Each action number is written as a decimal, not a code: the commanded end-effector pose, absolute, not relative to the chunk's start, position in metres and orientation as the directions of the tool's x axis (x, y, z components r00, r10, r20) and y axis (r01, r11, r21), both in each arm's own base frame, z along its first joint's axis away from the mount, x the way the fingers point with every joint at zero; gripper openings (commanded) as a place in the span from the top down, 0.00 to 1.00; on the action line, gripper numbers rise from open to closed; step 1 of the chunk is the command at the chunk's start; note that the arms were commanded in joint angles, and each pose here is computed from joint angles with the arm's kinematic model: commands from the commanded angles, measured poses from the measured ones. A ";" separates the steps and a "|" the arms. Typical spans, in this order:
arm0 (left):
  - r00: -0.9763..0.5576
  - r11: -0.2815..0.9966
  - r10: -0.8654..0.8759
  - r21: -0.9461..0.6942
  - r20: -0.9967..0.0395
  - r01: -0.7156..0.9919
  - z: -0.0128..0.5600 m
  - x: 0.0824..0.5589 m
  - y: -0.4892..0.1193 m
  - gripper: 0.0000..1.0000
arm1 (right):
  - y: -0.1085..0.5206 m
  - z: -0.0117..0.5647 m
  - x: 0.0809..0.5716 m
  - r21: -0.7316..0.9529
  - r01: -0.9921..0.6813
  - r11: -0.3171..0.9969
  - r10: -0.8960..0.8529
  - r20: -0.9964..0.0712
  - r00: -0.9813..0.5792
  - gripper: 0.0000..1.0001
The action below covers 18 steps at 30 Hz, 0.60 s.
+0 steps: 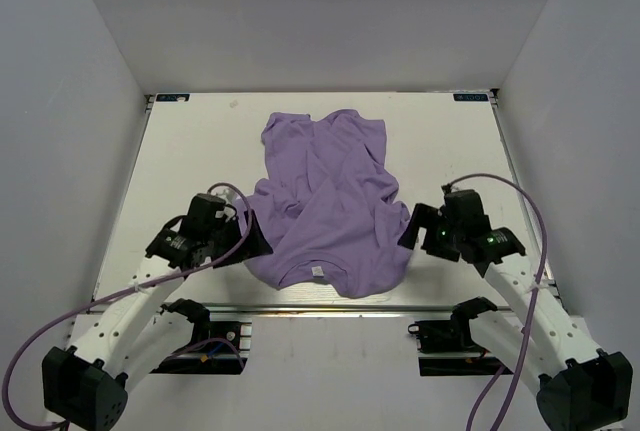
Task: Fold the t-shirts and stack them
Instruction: Flatten out the tshirt
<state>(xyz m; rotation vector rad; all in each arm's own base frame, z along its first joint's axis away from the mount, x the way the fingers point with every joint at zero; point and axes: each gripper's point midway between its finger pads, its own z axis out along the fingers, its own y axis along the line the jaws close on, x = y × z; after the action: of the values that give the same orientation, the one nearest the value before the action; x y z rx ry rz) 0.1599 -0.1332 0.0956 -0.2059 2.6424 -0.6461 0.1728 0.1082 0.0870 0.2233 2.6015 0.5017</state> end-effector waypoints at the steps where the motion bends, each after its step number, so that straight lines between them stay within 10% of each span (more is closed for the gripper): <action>1: -0.802 0.857 -0.271 -0.513 -0.533 0.051 0.138 0.208 -0.146 0.00 | 0.134 0.153 0.234 0.450 -0.147 0.881 0.215 -0.656 -0.723 0.10; 18: -0.842 0.908 -0.326 -0.389 -0.429 -0.153 0.050 0.301 -0.157 0.00 | 0.216 0.110 0.480 0.209 -0.404 0.891 -0.156 -0.694 -0.703 0.10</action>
<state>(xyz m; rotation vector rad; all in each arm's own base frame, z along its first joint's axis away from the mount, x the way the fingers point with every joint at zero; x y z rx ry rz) 0.2834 -0.1593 0.0396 -0.2901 2.6339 -0.4932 0.4564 0.2067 0.1271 -0.2659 2.3529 0.4887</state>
